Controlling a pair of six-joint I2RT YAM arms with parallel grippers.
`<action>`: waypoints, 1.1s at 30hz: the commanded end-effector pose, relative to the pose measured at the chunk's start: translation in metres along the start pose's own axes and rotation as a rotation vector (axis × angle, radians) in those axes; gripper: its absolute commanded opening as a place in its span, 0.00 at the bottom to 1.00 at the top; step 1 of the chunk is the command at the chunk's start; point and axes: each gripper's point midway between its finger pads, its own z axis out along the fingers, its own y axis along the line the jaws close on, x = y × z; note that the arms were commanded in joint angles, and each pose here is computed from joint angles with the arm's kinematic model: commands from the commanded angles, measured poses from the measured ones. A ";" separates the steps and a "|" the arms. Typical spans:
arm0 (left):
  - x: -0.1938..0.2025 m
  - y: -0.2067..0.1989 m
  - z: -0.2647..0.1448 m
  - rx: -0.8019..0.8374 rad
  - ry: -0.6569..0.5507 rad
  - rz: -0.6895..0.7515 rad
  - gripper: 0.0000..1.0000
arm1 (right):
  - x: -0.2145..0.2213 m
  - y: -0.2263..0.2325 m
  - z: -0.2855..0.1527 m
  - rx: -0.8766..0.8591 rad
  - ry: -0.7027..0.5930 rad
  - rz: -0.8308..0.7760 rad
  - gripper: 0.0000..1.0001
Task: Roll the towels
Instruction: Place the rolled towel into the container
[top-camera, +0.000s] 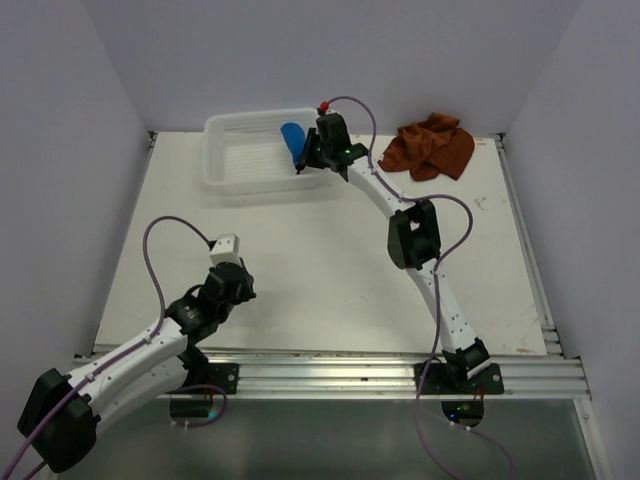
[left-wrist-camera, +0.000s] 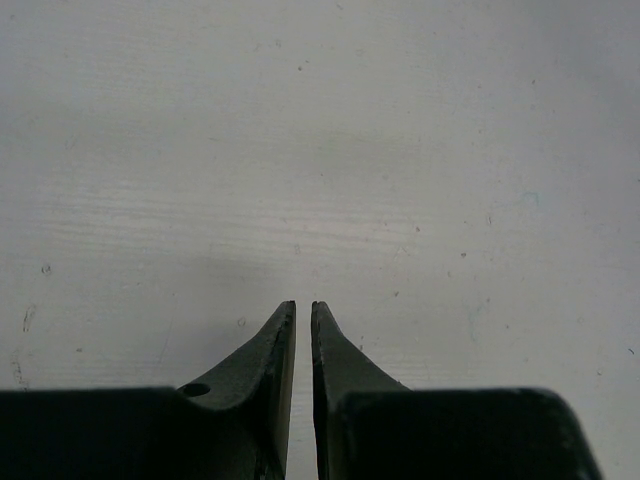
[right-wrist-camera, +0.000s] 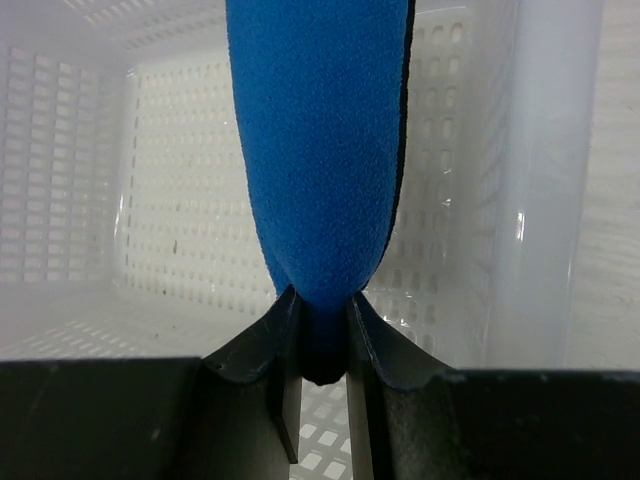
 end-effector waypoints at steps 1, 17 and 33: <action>-0.014 -0.011 0.002 0.033 -0.043 -0.028 0.15 | -0.020 -0.010 -0.029 0.081 0.011 -0.040 0.00; -0.007 -0.017 0.009 0.058 -0.019 -0.028 0.16 | -0.036 -0.044 -0.062 0.168 0.064 -0.095 0.00; 0.008 -0.014 0.016 0.042 0.032 -0.002 0.17 | -0.031 -0.032 -0.057 0.099 0.076 -0.080 0.32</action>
